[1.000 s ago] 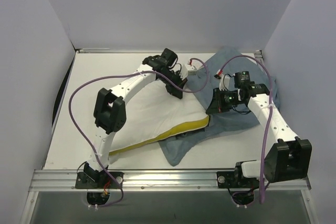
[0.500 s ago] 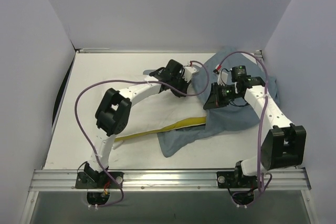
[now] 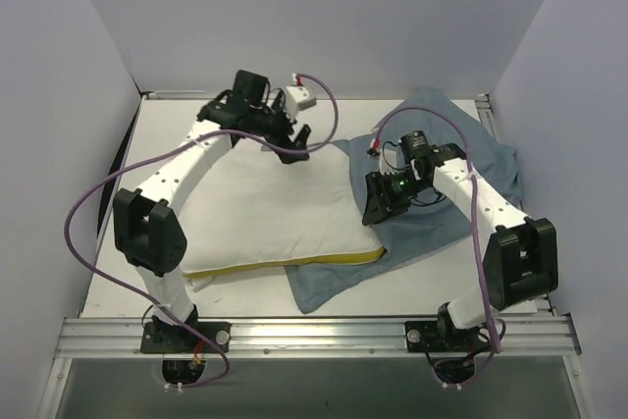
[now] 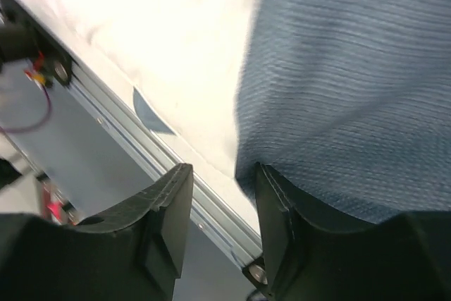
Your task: Put the pillow into the pillowcase
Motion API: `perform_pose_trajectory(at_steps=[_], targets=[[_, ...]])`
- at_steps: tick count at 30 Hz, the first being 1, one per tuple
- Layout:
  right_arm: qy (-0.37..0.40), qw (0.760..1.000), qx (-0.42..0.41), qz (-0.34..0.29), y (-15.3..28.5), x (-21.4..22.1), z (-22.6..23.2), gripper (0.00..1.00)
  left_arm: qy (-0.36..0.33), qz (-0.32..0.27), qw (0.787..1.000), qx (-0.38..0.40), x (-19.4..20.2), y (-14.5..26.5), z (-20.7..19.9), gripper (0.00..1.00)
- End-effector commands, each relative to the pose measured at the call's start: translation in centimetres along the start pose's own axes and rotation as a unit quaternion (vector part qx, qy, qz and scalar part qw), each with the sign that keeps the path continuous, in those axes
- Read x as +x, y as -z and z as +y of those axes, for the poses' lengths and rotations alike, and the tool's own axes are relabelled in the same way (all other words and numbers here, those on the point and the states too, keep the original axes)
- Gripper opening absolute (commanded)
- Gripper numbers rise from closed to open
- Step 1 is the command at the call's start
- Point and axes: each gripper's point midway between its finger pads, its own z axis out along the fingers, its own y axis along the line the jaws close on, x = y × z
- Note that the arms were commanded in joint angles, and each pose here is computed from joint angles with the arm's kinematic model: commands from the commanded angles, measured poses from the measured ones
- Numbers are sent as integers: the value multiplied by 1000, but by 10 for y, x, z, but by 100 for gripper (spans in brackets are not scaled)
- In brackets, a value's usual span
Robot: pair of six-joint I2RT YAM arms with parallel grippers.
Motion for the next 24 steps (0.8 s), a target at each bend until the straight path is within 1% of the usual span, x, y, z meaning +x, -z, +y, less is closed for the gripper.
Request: perform_pose_trajectory(at_steps=[1, 2, 3, 4, 5, 6, 7, 9, 10, 11, 14, 16, 17, 18, 19, 20, 21, 22, 23, 24], targets=[[44, 998, 23, 43, 5, 12, -1, 40, 0, 60, 998, -17, 38, 27, 47, 97], [42, 998, 31, 46, 4, 10, -4, 38, 0, 63, 997, -33, 39, 30, 63, 97], [36, 998, 34, 49, 2, 8, -7, 36, 8, 80, 996, -44, 53, 26, 78, 97], [18, 998, 32, 58, -2, 6, -7, 26, 13, 90, 995, -52, 65, 27, 91, 97], [13, 997, 31, 63, -4, 5, -8, 22, 11, 95, 994, -52, 71, 27, 95, 97], [3, 997, 24, 69, -7, 5, -7, 16, 6, 113, 991, -68, 81, 27, 102, 97], [-3, 998, 21, 66, -8, 1, -6, 11, -4, 117, 990, -76, 86, 23, 109, 98], [3, 998, 6, 56, -5, -8, 1, 2, 1, 131, 988, -81, 104, 14, 118, 97], [8, 999, 3, 51, -3, -10, 4, 0, -2, 134, 988, -81, 110, 12, 124, 97], [10, 999, -2, 50, -3, -11, 6, 0, 0, 143, 987, -72, 121, 4, 127, 97], [15, 999, -15, 44, 0, -15, 14, 0, -25, 143, 988, -45, 122, -2, 126, 97], [17, 999, -14, 33, 3, -22, 15, 0, -31, 101, 994, -10, 98, 2, 107, 97], [13, 999, -17, 26, 5, -26, 16, 0, -45, 46, 998, 28, 64, 11, 79, 98], [11, 1000, -19, 18, 8, -29, 17, 0, -43, 33, 998, 37, 51, 13, 63, 97], [12, 1000, -21, 8, 9, -33, 18, 0, -41, 34, 997, 48, 48, 12, 46, 97], [10, 1000, -17, 2, 10, -34, 17, 0, -60, 22, 996, 59, 36, 23, 22, 97], [7, 1000, -15, -6, 12, -36, 17, 0, -93, 28, 991, 89, 33, 18, -11, 97], [7, 1000, -12, -11, 11, -36, 16, 0, -110, 34, 988, 99, 36, 19, -29, 97], [5, 1000, -11, -11, 11, -35, 16, 0, -123, 51, 984, 116, 55, 23, -56, 97], [2, 1000, -10, -12, 12, -34, 17, 0, -168, 75, 975, 127, 66, 17, -78, 97]])
